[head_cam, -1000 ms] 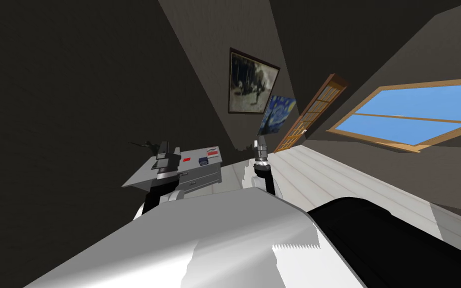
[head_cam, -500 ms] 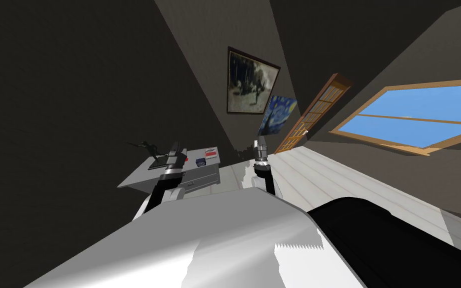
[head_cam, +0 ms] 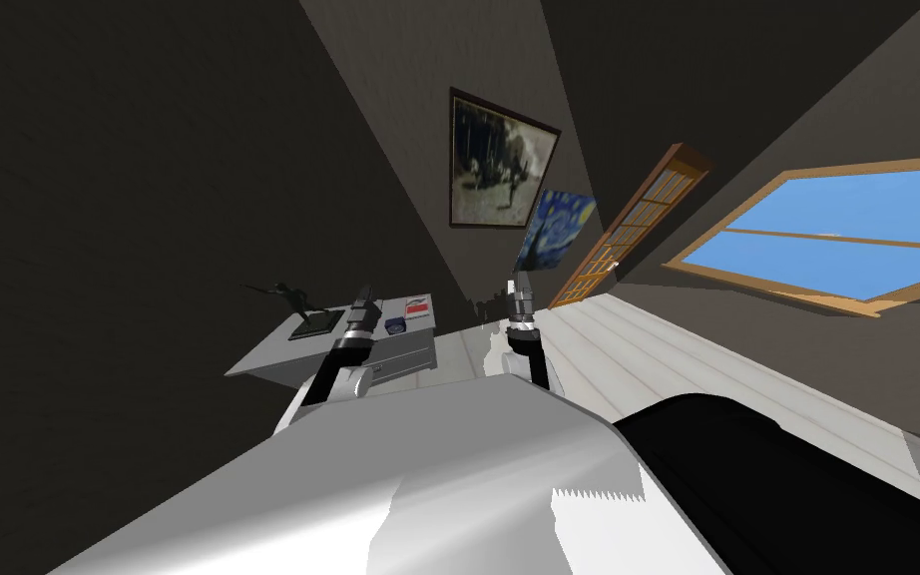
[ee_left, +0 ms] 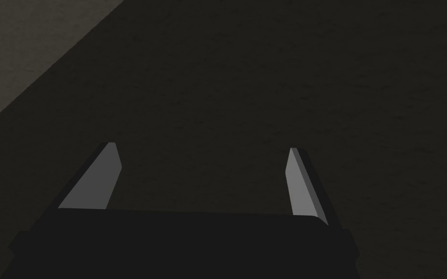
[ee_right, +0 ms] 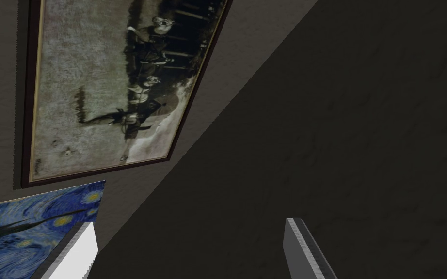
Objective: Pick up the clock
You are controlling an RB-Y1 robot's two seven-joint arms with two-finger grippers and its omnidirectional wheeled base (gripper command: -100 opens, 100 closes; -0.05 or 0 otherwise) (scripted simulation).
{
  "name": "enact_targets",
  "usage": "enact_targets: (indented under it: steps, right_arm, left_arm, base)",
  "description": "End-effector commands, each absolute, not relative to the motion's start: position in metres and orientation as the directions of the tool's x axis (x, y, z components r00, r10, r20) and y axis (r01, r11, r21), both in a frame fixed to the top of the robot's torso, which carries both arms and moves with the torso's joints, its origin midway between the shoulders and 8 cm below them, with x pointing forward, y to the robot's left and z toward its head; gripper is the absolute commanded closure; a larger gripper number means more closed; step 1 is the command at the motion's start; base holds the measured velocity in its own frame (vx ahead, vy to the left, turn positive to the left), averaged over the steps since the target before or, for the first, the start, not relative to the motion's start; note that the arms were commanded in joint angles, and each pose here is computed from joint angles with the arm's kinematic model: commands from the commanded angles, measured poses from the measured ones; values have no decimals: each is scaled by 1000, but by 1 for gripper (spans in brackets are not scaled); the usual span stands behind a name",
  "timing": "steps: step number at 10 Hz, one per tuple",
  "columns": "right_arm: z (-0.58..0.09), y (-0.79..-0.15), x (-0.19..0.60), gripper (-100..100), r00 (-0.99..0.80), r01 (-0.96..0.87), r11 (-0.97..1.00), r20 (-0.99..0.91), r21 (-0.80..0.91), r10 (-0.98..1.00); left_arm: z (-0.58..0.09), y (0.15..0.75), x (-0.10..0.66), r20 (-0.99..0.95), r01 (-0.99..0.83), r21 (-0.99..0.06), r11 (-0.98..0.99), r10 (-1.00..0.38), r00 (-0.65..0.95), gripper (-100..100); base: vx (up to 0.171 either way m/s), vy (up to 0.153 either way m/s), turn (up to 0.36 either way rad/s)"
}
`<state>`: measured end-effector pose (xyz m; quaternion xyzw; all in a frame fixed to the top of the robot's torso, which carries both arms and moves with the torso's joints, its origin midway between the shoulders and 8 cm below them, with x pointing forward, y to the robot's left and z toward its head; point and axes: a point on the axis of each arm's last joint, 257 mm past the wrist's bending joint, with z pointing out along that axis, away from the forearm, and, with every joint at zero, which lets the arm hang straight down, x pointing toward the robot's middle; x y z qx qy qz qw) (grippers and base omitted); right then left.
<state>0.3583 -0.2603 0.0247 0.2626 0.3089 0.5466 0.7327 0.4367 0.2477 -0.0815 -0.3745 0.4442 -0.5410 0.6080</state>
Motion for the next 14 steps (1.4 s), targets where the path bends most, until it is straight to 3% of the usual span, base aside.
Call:
enact_targets:
  steps: [1, 14]
  right_arm:
    - [25, -260, 358, 0, 212, -639, 265, -166, 722, 963]
    - [25, -260, 358, 0, 212, -639, 265, -166, 723, 963]
  left_arm:
    - [-95, 243, 449, -128, 280, -952, 123, -992, 0, -100]
    - [-184, 228, 501, -79, -52, -995, 83, -994, -76, -100]
  base:
    - [24, -69, 38]
    - [26, -56, 25]
